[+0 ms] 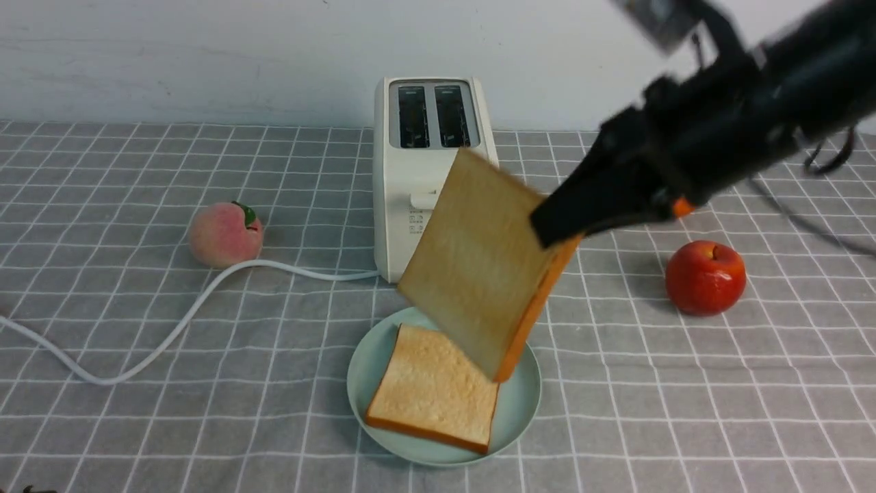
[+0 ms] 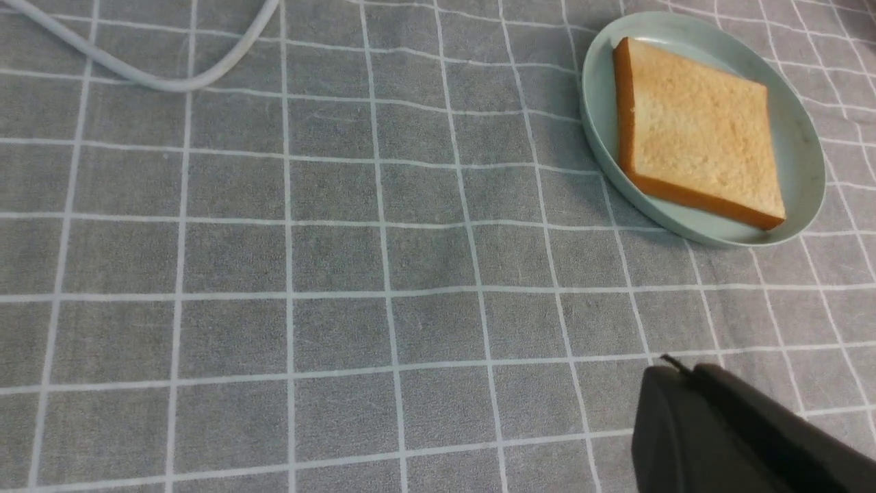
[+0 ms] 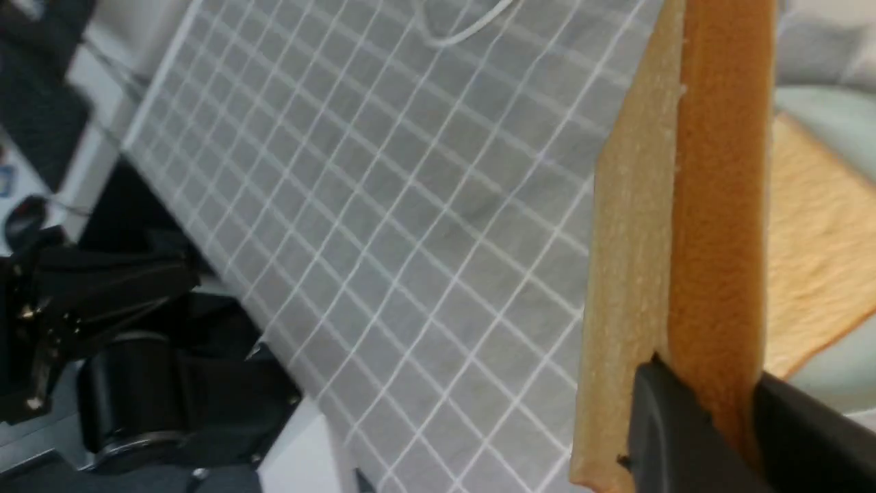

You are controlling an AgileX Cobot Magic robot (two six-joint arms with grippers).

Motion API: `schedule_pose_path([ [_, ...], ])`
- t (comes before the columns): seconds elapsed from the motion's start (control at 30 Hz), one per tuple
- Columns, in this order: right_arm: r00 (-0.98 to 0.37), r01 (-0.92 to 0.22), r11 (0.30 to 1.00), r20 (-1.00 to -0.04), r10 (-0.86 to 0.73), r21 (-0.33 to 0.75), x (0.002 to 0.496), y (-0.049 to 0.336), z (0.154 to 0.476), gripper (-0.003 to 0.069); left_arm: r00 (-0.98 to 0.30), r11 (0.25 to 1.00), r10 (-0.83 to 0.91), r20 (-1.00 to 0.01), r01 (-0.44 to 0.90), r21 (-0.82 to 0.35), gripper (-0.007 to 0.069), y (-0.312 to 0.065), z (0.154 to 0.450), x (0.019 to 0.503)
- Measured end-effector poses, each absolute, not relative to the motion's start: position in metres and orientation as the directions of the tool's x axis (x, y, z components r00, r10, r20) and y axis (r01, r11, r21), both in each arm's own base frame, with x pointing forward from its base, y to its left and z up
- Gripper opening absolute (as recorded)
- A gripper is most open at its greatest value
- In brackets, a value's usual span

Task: Take toasted bread from bread machine on grey coffee table place on plate.
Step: 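Place the held slice of bread on top of the slice on the plate with the right gripper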

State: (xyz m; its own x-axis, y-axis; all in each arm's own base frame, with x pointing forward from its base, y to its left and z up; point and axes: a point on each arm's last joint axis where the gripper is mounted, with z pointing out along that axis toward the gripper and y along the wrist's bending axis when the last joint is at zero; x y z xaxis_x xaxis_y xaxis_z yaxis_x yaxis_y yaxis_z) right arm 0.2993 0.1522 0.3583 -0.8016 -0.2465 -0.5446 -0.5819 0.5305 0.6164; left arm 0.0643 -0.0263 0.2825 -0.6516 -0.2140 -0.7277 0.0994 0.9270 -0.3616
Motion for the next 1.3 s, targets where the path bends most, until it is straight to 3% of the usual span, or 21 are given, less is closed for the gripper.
schedule_pose_path([
  [0.07,-0.832,-0.534,0.517,-0.526,-0.178,0.669,0.315,0.159,0.314,0.0076,-0.652,0.927,-0.214,-0.728,0.099,-0.362,-0.0014,-0.026,0.283,0.064],
  [0.17,-0.874,-0.460,0.512,-0.472,-0.117,0.726,0.334,0.164,0.274,0.0076,-0.655,0.928,-0.212,-0.726,0.098,-0.360,-0.0014,-0.026,0.282,0.064],
  [0.3,-0.909,-0.383,0.507,-0.411,-0.060,0.772,0.353,0.170,0.237,0.0076,-0.663,0.929,-0.209,-0.719,0.094,-0.357,-0.0014,-0.026,0.281,0.063],
  [0.43,-0.929,-0.322,0.547,-0.369,-0.026,0.773,0.364,0.171,0.210,0.0082,-0.672,0.931,-0.206,-0.711,0.090,-0.354,-0.0014,-0.026,0.280,0.063],
  [0.6,-0.941,-0.276,0.593,-0.338,-0.007,0.757,0.371,0.168,0.191,0.0200,-0.677,0.931,-0.205,-0.707,0.087,-0.354,-0.0014,-0.026,0.280,0.062],
  [0.67,-0.948,-0.263,0.620,-0.319,-0.023,0.739,0.370,0.162,0.190,0.0312,-0.677,0.931,-0.205,-0.707,0.087,-0.354,-0.0014,-0.026,0.280,0.062],
  [0.7,-0.952,-0.260,0.635,-0.305,-0.040,0.727,0.368,0.157,0.193,0.0378,-0.677,0.931,-0.204,-0.707,0.088,-0.353,-0.0014,-0.026,0.280,0.062],
  [0.73,-0.950,-0.265,0.639,-0.310,-0.045,0.722,0.368,0.155,0.193,0.0378,-0.677,0.931,-0.204,-0.707,0.088,-0.353,-0.0014,-0.026,0.280,0.062],
  [0.77,-0.953,-0.271,0.668,-0.292,-0.083,0.693,0.365,0.144,0.200,0.0447,-0.677,0.931,-0.204,-0.707,0.088,-0.353,-0.0014,-0.026,0.280,0.062],
  [0.87,-0.952,-0.284,0.716,-0.278,-0.130,0.638,0.356,0.126,0.228,0.0488,-0.677,0.931,-0.204,-0.707,0.088,-0.353,-0.0014,-0.026,0.280,0.062],
  [0.97,-0.942,-0.304,0.789,-0.294,-0.165,0.534,0.338,0.107,0.266,0.0421,-0.672,0.930,-0.207,-0.711,0.090,-0.356,-0.0014,-0.026,0.280,0.063],
  [1.03,-0.922,-0.316,0.841,-0.350,-0.164,0.438,0.315,0.095,0.303,0.0289,-0.664,0.928,-0.210,-0.717,0.094,-0.359,-0.0014,-0.026,0.281,0.063],
  [1.1,-0.877,-0.314,0.881,-0.463,-0.127,0.354,0.280,0.081,0.350,0.0105,-0.656,0.927,-0.214,-0.724,0.098,-0.363,-0.0014,-0.026,0.282,0.064],
  [1.13,-0.872,-0.313,0.884,-0.474,-0.123,0.347,0.276,0.080,0.354,0.0091,-0.656,0.927,-0.214,-0.724,0.098,-0.363,-0.0014,-0.026,0.282,0.064],
  [1.17,-0.809,-0.298,0.912,-0.582,-0.084,0.283,0.244,0.069,0.384,0.0013,-0.649,0.925,-0.217,-0.729,0.102,-0.367,-0.0014,-0.027,0.283,0.064],
  [1.3,-0.519,-0.261,0.948,-0.854,0.022,0.183,0.150,0.041,0.427,-0.0016,-0.624,0.919,-0.229,-0.748,0.116,-0.378,-0.0014,-0.028,0.286,0.066],
])
